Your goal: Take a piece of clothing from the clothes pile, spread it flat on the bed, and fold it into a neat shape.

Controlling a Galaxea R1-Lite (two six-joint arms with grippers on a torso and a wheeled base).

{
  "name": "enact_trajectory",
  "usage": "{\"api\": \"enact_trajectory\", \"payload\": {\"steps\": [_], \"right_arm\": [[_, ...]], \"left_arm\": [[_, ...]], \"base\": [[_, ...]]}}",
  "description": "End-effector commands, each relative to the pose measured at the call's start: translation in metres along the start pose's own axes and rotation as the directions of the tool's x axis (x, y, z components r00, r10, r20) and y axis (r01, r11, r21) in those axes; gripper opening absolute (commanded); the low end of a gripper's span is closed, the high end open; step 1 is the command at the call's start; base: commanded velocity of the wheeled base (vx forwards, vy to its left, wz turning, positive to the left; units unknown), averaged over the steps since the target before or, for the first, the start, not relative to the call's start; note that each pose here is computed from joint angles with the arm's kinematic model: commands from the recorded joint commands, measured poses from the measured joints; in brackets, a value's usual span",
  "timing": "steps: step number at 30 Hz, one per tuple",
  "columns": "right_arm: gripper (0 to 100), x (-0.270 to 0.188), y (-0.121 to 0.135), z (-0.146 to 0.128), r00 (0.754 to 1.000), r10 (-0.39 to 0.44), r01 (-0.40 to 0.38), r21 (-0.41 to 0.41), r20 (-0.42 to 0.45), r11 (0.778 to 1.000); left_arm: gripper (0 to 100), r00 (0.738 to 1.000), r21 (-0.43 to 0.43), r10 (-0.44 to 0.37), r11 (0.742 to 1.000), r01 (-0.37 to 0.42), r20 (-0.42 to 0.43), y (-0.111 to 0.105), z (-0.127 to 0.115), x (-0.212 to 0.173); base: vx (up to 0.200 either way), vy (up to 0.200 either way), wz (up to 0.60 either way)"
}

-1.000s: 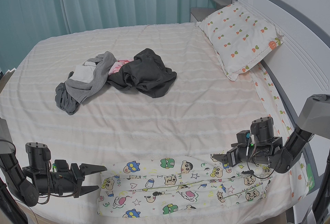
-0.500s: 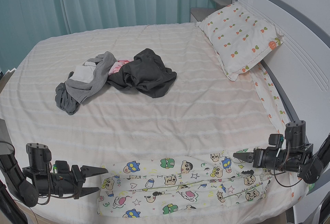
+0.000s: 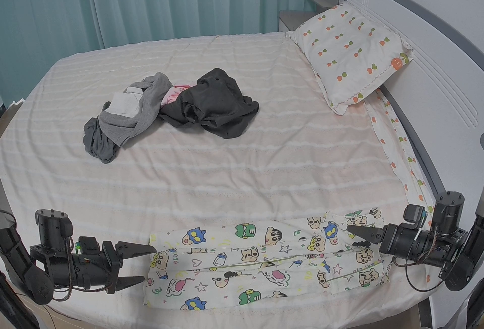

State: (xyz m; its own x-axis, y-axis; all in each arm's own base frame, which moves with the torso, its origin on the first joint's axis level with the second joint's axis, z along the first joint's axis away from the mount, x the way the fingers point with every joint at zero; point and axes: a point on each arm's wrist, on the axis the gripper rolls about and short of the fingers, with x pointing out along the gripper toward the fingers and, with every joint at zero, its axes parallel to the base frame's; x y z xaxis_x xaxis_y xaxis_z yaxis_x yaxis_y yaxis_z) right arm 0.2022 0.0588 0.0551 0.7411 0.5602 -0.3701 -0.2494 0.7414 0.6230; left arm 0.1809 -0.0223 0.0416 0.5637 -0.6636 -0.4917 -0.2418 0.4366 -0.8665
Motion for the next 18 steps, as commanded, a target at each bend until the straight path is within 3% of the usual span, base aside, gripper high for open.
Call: {"api": "enact_trajectory", "payload": {"steps": [1, 12, 18], "right_arm": [[100, 0.0141, -0.0211, -0.0180, 0.996, -0.046, 0.050, 0.045, -0.081, 0.998], [100, 0.0140, -0.0218, -0.0172, 0.996, -0.048, 0.052, 0.051, -0.074, 0.997], [100, 0.0133, -0.0212, -0.0162, 0.997, -0.048, 0.051, 0.048, -0.067, 0.998]], "left_arm": [[100, 1.000, 0.000, -0.001, 1.000, 0.001, 0.004, -0.0004, -0.0025, -0.0027], [100, 1.000, 0.007, -0.014, 1.000, 0.014, 0.002, -0.0025, -0.0029, -0.0039], [100, 1.000, 0.004, -0.008, 1.000, 0.008, -0.002, -0.0012, -0.0028, -0.0029]], "base": [[0.000, 0.000, 0.00], [0.000, 0.000, 0.00], [0.000, 0.200, 0.00]]}}
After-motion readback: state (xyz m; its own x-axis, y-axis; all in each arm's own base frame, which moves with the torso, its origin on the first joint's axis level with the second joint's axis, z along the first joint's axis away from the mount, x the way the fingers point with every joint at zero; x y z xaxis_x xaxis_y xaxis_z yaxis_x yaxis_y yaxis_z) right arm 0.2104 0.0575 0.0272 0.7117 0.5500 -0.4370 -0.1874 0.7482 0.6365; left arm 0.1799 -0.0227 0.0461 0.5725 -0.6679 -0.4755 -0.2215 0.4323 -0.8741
